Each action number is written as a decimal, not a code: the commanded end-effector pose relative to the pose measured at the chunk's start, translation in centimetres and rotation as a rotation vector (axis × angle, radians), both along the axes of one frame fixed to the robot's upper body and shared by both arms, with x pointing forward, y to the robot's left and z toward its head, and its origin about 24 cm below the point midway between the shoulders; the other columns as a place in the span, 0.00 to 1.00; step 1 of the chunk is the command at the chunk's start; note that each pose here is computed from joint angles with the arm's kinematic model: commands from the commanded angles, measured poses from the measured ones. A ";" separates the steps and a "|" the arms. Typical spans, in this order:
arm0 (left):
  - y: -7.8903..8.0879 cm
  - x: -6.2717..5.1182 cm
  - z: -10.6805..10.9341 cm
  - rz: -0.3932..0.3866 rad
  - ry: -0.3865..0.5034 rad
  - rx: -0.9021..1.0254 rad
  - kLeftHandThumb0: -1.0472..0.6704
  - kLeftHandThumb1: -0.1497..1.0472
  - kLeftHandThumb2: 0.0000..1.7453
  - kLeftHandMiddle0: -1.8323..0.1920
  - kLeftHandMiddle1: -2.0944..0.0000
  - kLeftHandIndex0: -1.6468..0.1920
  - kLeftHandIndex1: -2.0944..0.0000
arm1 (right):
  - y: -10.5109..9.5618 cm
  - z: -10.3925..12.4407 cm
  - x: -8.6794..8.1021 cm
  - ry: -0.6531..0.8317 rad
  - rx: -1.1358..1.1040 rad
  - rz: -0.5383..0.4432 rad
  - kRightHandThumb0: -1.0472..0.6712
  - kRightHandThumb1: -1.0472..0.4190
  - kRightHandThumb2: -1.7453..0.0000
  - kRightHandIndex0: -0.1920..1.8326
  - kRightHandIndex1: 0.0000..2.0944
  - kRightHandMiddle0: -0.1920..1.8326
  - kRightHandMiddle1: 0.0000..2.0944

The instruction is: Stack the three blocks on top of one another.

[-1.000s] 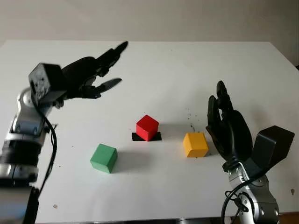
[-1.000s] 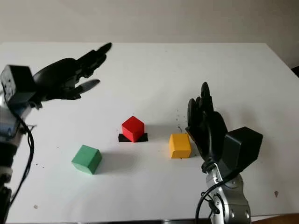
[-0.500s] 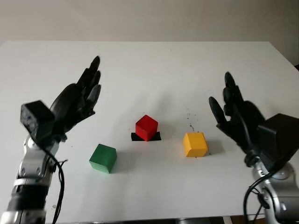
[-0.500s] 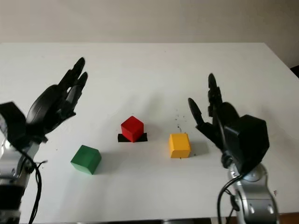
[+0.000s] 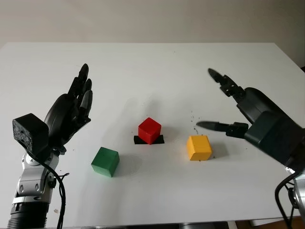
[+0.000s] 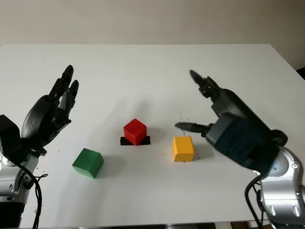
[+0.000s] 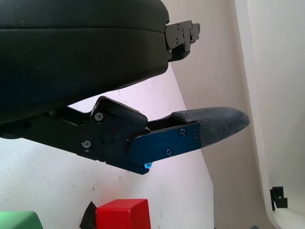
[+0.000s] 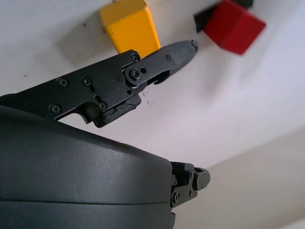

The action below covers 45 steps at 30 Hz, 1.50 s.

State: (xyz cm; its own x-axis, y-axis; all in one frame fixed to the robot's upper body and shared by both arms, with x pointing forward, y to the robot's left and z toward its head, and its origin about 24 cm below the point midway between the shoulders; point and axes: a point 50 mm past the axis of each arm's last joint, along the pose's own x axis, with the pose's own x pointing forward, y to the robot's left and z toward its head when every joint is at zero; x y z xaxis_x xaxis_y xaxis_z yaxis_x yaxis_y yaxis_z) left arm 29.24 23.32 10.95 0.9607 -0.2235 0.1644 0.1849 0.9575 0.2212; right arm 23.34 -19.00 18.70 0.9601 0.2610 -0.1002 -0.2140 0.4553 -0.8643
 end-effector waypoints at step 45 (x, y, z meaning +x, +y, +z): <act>0.3 -0.2 0.6 0.015 -0.034 0.027 0.14 1.00 0.34 1.00 1.00 1.00 1.00 | 1.1 -5.6 0.4 -0.010 -0.415 0.011 0.27 0.12 0.96 0.18 0.04 0.39 0.06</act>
State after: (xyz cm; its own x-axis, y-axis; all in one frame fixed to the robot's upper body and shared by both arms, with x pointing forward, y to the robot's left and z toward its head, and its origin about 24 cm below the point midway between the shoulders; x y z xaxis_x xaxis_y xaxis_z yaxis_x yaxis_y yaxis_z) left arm 29.19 23.45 11.18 0.9600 -0.2129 0.1817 0.1686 0.9581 0.2316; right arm 23.72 -17.74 13.06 0.9564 0.2128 -0.2001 -0.2135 0.0416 -0.9761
